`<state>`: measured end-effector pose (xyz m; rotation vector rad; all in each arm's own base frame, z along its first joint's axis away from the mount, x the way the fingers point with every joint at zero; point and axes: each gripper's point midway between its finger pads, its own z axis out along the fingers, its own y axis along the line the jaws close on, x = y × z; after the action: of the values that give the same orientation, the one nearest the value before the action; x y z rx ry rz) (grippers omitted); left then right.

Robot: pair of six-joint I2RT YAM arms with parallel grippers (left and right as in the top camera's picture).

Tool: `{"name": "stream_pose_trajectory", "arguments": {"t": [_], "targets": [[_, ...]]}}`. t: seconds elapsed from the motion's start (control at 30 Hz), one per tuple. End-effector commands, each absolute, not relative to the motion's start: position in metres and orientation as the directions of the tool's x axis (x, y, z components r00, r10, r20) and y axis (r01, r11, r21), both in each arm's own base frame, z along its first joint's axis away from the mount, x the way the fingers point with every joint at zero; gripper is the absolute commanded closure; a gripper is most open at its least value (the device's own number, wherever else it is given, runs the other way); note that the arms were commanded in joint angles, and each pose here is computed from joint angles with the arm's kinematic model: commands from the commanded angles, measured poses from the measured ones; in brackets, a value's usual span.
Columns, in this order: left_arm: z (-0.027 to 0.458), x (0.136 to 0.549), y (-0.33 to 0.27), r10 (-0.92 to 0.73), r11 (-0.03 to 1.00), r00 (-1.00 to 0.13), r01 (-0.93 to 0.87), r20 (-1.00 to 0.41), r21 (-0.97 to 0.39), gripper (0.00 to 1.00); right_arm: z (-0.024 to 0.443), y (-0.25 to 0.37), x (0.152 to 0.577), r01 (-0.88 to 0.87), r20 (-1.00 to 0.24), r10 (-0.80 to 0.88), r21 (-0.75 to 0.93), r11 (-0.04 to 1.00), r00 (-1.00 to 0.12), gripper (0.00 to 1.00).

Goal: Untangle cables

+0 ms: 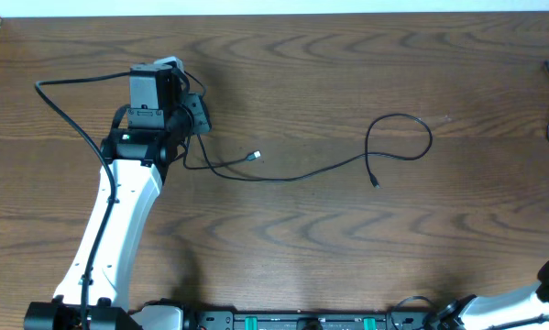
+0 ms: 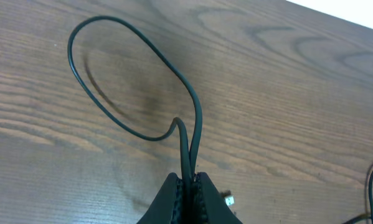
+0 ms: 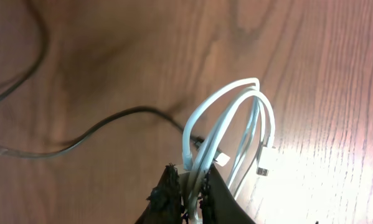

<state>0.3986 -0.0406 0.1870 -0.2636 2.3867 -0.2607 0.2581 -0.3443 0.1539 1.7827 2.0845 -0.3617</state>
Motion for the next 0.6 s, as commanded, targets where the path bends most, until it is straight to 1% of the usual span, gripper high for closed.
{"name": "stream_pose_trajectory", "arguments": {"t": [0.0, 0.03, 0.07, 0.1, 0.13, 0.23, 0.33, 0.5, 0.57], "targets": [[0.195, 0.399, -0.042, -0.236, 0.965, -0.723, -0.093, -0.649, -0.247, 0.92, 0.144, -0.361, 0.243, 0.995, -0.427, 0.902, 0.044, 0.085, -0.059, 0.93], [0.194, 0.398, -0.042, -0.236, 0.965, -0.724, -0.094, -0.648, -0.246, 0.92, 0.140, -0.365, 0.240, 0.996, -0.416, 0.908, 0.050, 0.072, -0.045, 0.86], [0.194, 0.398, -0.042, -0.236, 0.965, -0.725, -0.094, -0.647, -0.246, 0.92, 0.137, -0.367, 0.238, 0.996, -0.408, 0.912, 0.061, 0.065, -0.034, 0.63], [0.194, 0.398, -0.042, -0.236, 0.965, -0.725, -0.094, -0.647, -0.246, 0.92, 0.136, -0.369, 0.237, 0.995, -0.395, 0.918, 0.081, 0.060, -0.023, 0.24], [0.194, 0.398, -0.042, -0.236, 0.965, -0.725, -0.094, -0.647, -0.246, 0.92, 0.136, -0.370, 0.237, 0.993, -0.384, 0.923, 0.107, 0.059, -0.013, 0.01], [0.195, 0.399, -0.042, -0.236, 0.965, -0.723, -0.093, -0.650, -0.246, 0.92, 0.137, -0.372, 0.238, 0.983, -0.353, 0.935, 0.178, 0.051, 0.016, 0.01], [0.195, 0.399, -0.042, -0.229, 0.966, -0.723, -0.088, -0.652, -0.242, 0.92, 0.141, -0.371, 0.243, 0.968, -0.323, 0.946, 0.243, 0.068, 0.014, 0.01], [0.197, 0.401, -0.042, -0.197, 0.973, -0.717, -0.060, -0.669, -0.222, 0.92, 0.159, -0.365, 0.258, 0.947, -0.333, 0.942, 0.292, 0.134, -0.031, 0.01], [0.199, 0.403, -0.042, -0.189, 0.975, -0.711, -0.052, -0.677, -0.217, 0.92, 0.173, -0.360, 0.270, 0.927, -0.348, 0.935, 0.322, 0.192, -0.073, 0.01]]}}
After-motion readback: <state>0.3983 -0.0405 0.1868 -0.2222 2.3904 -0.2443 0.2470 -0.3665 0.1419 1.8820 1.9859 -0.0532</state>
